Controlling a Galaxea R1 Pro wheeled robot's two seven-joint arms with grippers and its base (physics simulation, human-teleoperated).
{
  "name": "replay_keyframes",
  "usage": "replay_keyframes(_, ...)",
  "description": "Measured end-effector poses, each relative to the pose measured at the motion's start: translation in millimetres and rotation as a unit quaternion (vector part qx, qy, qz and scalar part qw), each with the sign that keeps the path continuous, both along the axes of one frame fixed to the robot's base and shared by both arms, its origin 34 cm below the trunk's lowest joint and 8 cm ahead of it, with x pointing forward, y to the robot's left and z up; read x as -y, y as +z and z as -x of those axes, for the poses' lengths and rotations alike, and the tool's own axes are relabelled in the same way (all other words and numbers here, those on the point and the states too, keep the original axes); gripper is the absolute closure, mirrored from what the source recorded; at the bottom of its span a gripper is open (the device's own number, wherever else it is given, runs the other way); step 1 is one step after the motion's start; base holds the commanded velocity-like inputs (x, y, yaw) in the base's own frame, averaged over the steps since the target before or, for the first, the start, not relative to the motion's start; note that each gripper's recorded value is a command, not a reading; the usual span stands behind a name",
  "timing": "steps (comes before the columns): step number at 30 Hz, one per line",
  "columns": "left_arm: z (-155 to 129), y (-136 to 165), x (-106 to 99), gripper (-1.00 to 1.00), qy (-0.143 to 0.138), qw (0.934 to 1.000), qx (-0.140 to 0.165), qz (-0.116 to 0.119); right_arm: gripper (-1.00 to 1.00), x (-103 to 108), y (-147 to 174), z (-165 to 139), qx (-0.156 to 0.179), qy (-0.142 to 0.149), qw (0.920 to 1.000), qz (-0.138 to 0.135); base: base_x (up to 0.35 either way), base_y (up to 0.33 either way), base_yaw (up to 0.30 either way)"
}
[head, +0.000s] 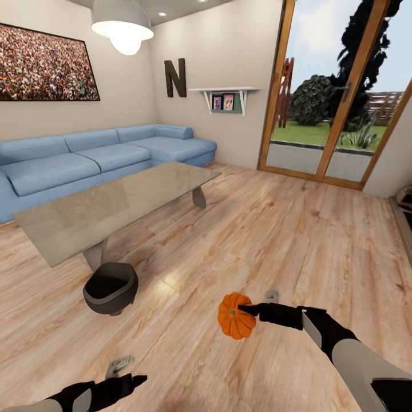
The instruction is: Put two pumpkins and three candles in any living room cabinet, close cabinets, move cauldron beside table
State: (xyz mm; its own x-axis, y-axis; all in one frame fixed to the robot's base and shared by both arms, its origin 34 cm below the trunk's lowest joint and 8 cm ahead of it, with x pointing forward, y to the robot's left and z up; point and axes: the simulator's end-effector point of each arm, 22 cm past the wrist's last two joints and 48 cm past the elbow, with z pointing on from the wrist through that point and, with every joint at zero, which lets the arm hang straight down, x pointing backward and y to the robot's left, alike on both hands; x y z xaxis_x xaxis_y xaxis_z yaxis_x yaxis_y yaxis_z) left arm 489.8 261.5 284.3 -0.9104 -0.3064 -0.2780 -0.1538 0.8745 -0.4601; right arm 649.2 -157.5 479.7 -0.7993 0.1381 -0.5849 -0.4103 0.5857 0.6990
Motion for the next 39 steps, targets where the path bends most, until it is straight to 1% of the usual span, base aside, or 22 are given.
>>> replay_keyframes(2,8.3,0.4,-0.3,-1.0,0.0,1.0,-0.006,0.0,1.0,-2.6,-4.8,7.3,-0.009,0.006,0.9999,0.006,0.0,0.0,0.0)
replay_keyframes(4,14.6,1.6,-1.7,-1.0,0.001,0.9999,-0.012,-0.001,1.0,-2.6,-14.8,20.0,-0.02,0.018,0.9995,0.019,0.0,0.0,0.0)
replay_keyframes(7,29.8,1.4,-2.7,-1.0,0.0,0.9997,-0.023,-0.003,1.0,-2.4,-18.1,27.8,-0.021,0.028,0.9989,0.032,0.0,0.0,0.0)
replay_keyframes(8,37.8,-0.4,-3.5,-1.0,0.0,0.9995,-0.03,-0.007,1.0,-2.5,-20.9,32.6,-0.023,0.034,0.9984,0.038,0.0,0.0,0.0)
replay_keyframes(9,42.9,-1.8,-6.3,-1.0,0.001,0.9994,-0.032,-0.015,1.0,-2.7,-23.5,37.5,-0.025,0.041,0.9978,0.045,0.0,0.0,0.0)
replay_keyframes(10,47.1,-3.4,-10.6,-1.0,0.003,0.999,-0.033,-0.028,1.0,-2.4,-24.2,40.1,-0.026,0.043,0.9976,0.048,0.0,0.0,0.0)
replay_keyframes(12,51.7,-6.9,-20.7,-1.0,0.009,0.9974,-0.028,-0.066,1.0,-2.1,-23.5,43.2,-0.027,0.047,0.9972,0.052,0.0,0.0,0.0)
replay_keyframes(14,54.3,-8.9,-26.0,-1.0,0.017,0.9942,-0.026,-0.103,1.0,-1.8,-21.2,44.4,-0.027,0.048,0.997,0.054,0.0,0.0,0.0)
replay_keyframes(15,57.0,-9.7,-26.7,-1.0,0.02,0.9926,-0.028,-0.116,1.0,-1.5,-19.9,44.5,-0.027,0.048,0.9969,0.055,0.0,0.0,0.0)
replay_keyframes(17,60.8,-9.0,-24.3,-1.0,0.022,0.9905,-0.032,-0.132,1.0,-1.1,-17.5,43.8,-0.028,0.046,0.9968,0.059,0.0,0.0,0.0)
replay_keyframes(22,62.8,-0.9,-21.8,-1.0,0.017,0.9888,-0.034,-0.144,1.0,-3.7,-11.9,38.9,-0.029,0.039,0.9963,0.071,0.0,0.0,0.0)
replay_keyframes(25,61.6,5.3,-20.8,-1.0,0.015,0.9887,-0.034,-0.145,1.0,-3.3,-7.9,36.5,-0.029,0.035,0.996,0.077,0.0,0.0,0.081)
replay_keyframes(29,60.7,12.9,-17.7,-1.0,0.013,0.9889,-0.035,-0.144,1.0,-2.4,-1.9,34.4,-0.03,0.033,0.9957,0.081,0.0,0.0,0.217)
replay_keyframes(39,59.9,31.2,-17.8,-1.0,0.013,0.9886,-0.039,-0.144,1.0,-2.3,14.7,31.8,-0.034,0.033,0.9955,0.081,0.0,0.0,0.246)
